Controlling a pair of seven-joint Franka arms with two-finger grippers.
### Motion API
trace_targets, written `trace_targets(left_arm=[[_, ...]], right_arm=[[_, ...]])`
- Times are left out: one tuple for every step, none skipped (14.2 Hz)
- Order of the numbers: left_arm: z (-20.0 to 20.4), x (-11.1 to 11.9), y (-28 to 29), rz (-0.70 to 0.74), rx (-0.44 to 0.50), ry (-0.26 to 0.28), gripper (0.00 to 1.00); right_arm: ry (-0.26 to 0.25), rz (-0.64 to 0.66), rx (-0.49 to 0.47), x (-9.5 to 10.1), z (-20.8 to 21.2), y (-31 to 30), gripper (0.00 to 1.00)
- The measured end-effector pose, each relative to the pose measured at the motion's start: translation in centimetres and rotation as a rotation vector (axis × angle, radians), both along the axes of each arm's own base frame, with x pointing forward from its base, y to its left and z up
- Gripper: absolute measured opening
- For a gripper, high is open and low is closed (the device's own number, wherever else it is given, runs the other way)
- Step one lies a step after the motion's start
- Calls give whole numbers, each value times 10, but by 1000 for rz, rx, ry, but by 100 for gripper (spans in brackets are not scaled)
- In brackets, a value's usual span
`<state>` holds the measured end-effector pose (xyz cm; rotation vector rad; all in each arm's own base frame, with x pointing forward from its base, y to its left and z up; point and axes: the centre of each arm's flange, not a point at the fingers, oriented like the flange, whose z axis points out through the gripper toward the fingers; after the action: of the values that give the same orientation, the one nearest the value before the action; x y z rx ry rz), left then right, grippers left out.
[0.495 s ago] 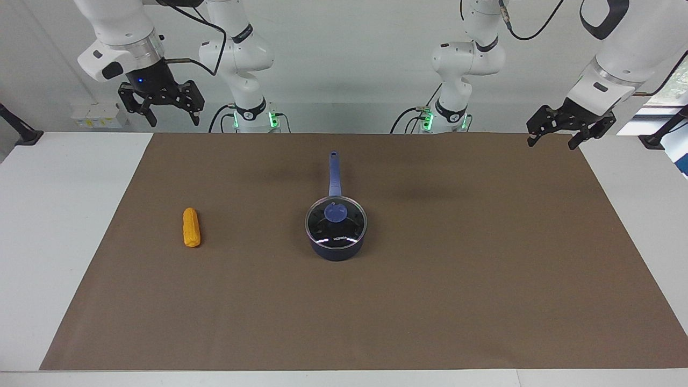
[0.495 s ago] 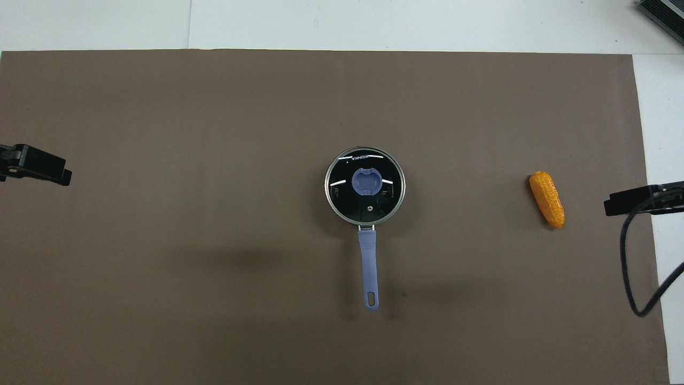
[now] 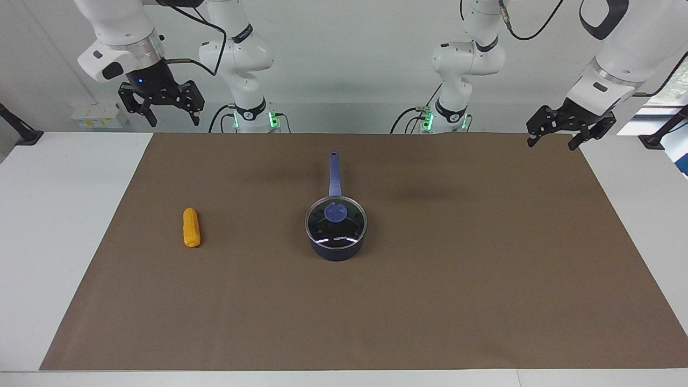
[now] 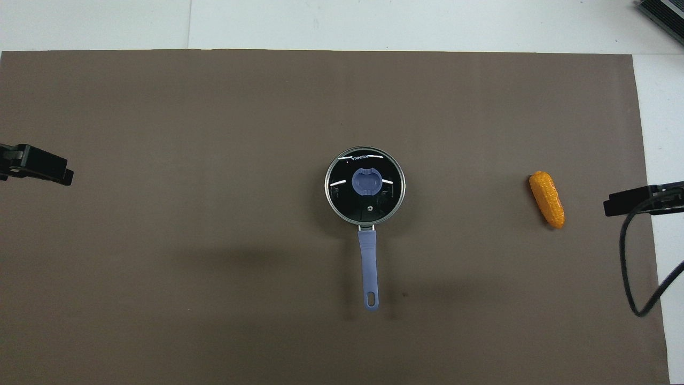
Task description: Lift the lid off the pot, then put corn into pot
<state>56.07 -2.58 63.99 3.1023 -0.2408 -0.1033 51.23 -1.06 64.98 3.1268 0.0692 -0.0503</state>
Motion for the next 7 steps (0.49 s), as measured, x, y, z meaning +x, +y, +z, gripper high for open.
trace_targets(left_arm=[[0, 0, -2, -5, 0, 0, 100], [-1, 0, -6, -12, 0, 1, 100], [-1, 0, -10, -20, 0, 0, 100], [-2, 0, -15, -37, -1, 0, 100], [-4, 0, -22, -69, -3, -4, 100], [-7, 2, -27, -106, -5, -12, 100], [-11, 3, -30, -141, -7, -17, 100]], right_arm=[[1, 0, 0, 0, 0, 0, 100], [1, 0, 0, 0, 0, 0, 100], [1, 0, 0, 0, 0, 0, 100], [1, 0, 0, 0, 0, 0, 100], [1, 0, 0, 0, -1, 0, 100], [1, 0, 0, 0, -1, 0, 100], [1, 0, 0, 0, -1, 0, 100]])
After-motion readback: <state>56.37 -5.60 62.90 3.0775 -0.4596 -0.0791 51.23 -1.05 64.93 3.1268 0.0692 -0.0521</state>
